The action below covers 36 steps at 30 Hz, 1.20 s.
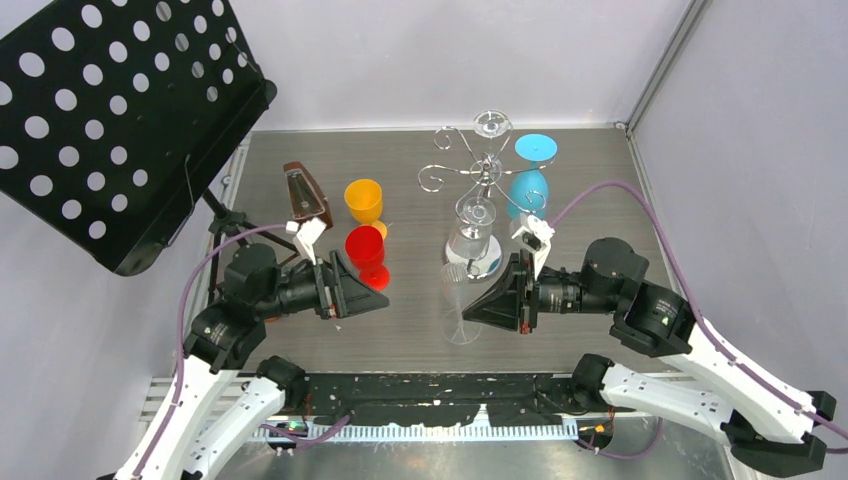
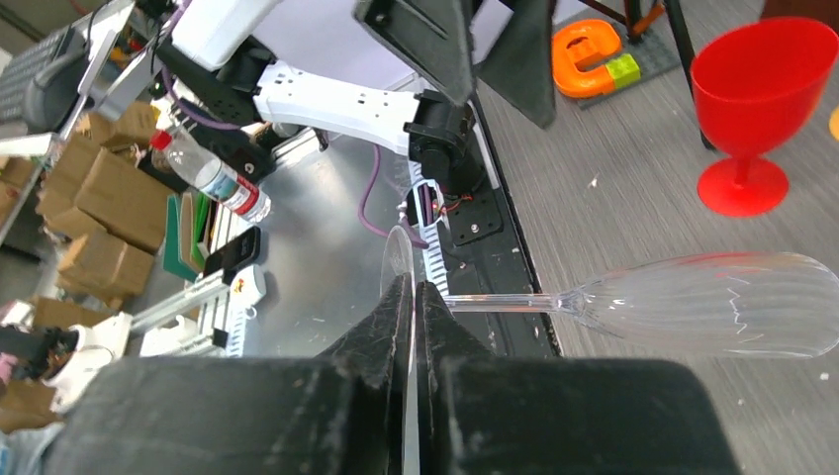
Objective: Take the wine glass off the wine glass rack
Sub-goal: Place the wine glass at the center of the board.
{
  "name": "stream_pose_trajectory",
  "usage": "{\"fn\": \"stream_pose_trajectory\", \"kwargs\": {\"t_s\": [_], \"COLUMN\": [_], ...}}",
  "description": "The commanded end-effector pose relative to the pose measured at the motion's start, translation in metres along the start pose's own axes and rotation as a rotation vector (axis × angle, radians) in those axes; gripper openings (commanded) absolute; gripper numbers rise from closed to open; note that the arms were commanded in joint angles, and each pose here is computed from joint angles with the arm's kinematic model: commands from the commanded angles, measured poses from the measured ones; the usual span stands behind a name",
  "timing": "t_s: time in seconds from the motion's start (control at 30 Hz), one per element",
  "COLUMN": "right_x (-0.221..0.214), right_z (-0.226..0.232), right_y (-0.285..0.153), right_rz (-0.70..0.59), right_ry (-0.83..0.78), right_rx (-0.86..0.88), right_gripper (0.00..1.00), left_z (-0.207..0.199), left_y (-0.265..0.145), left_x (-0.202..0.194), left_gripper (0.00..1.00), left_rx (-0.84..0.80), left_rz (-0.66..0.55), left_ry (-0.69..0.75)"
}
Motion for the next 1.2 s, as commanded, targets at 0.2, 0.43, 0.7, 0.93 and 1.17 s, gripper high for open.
{"fn": "stream_pose_trajectory", "kwargs": {"t_s": [0.2,0.43,0.7,0.93,1.17], "right_x": [0.021,0.01,-0.002,-0.012,-0.011], "right_z": [0.02,0.03,0.038,0.04,0.041], "right_y": [0.029,0.049,0.066,0.079,0.088], "right_rz": [-0.105,-0.085,-0.101,-0.097,-0.129], "right_ry": [-0.311,-0.47,-0.637,-0.773,-0.859], "right_rx": [0.064,0.087,0.056,-0.014,-0.074], "right_gripper": [0.06,0.06,0.06,0.06,0.06], "left_z": [-0.016,-0.031,-0.036,-0.038,-0.038], "left_y": [0.011,0.012,0.023,0.026,0.032], "left_x": [-0.018,-0.029,-0.039,-0.042,-0.048], "left_gripper": [0.96,0.96,0.94,0.88,0.71], "left_rx": [-0.206,-0.256,-0.273,-0.277,-0.276], "left_rz": [0.125,0.145,0.171,0.172,0.18], "left_ry": [-0.133,-0.166,-0.196,-0.201,-0.208]}}
Point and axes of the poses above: each gripper's point midway between its finger pads, its own y axis out along the fingers, its own z axis along the line the jaws close on, x = y × z, the point moved 1 cm from there along -y, back along the fingers, and after that the axes turned 15 degrees about -y, right-handed, at the moved point
